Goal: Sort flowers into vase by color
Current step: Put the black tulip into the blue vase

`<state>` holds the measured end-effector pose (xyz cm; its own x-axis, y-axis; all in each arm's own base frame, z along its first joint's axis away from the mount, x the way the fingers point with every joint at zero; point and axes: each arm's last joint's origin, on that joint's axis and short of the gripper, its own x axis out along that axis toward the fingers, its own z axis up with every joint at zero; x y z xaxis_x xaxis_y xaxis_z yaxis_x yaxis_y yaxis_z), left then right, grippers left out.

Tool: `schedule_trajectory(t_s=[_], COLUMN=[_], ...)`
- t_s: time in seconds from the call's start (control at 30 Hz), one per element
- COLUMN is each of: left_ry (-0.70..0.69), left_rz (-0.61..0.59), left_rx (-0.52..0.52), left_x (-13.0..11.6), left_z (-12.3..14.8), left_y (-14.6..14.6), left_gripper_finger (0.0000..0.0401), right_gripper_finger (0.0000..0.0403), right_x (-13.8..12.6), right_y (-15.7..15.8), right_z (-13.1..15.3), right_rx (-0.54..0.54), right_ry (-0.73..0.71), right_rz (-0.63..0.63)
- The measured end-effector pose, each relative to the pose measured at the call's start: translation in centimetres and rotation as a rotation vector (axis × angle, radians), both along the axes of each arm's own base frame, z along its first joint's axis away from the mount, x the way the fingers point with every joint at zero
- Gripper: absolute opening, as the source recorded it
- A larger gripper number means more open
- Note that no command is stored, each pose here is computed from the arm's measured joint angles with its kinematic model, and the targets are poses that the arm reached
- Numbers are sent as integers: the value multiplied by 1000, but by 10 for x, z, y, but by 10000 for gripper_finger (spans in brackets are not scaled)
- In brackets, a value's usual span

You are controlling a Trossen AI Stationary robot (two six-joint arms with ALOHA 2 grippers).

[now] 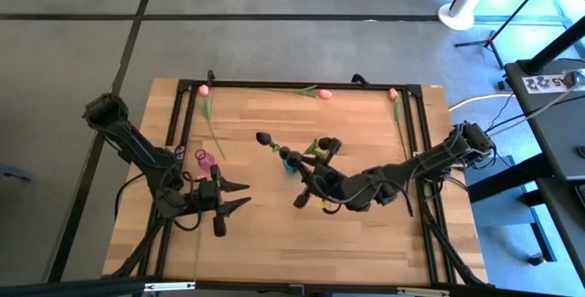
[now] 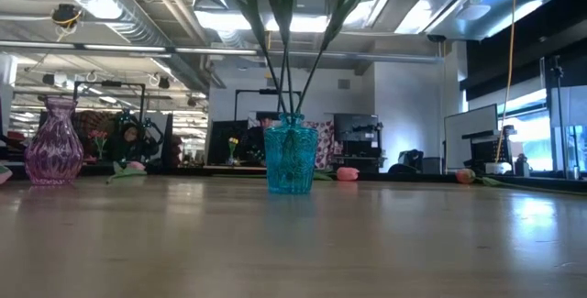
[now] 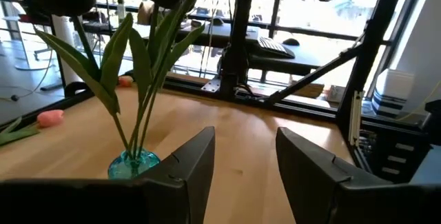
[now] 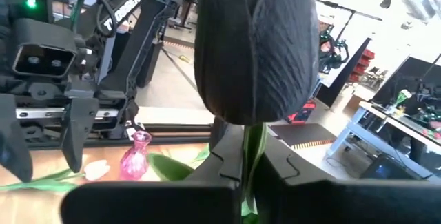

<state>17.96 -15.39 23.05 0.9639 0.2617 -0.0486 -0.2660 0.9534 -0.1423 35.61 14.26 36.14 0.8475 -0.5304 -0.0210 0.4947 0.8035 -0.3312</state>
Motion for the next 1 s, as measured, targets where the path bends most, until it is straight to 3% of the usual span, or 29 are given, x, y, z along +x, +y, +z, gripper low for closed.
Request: schedule_trajectory(t_s=[0.4, 0.8, 1.0], left_ry=[-52, -107, -127], left_rz=[-53, -97, -80], left_rx=[-41, -46, 10], left_x=[-1, -2, -3], left_z=[7, 16, 22], left_y=[-3, -5, -3], left_gripper_finger=[151, 151, 151], right_gripper_finger=[14, 8, 14], right_x=[-15, -14, 3], right_y=[-1, -3, -20], right_z=[11, 1, -18], right_rx=[46, 93, 163], right_ry=[-4, 49, 108], right_rz=[12, 52, 67])
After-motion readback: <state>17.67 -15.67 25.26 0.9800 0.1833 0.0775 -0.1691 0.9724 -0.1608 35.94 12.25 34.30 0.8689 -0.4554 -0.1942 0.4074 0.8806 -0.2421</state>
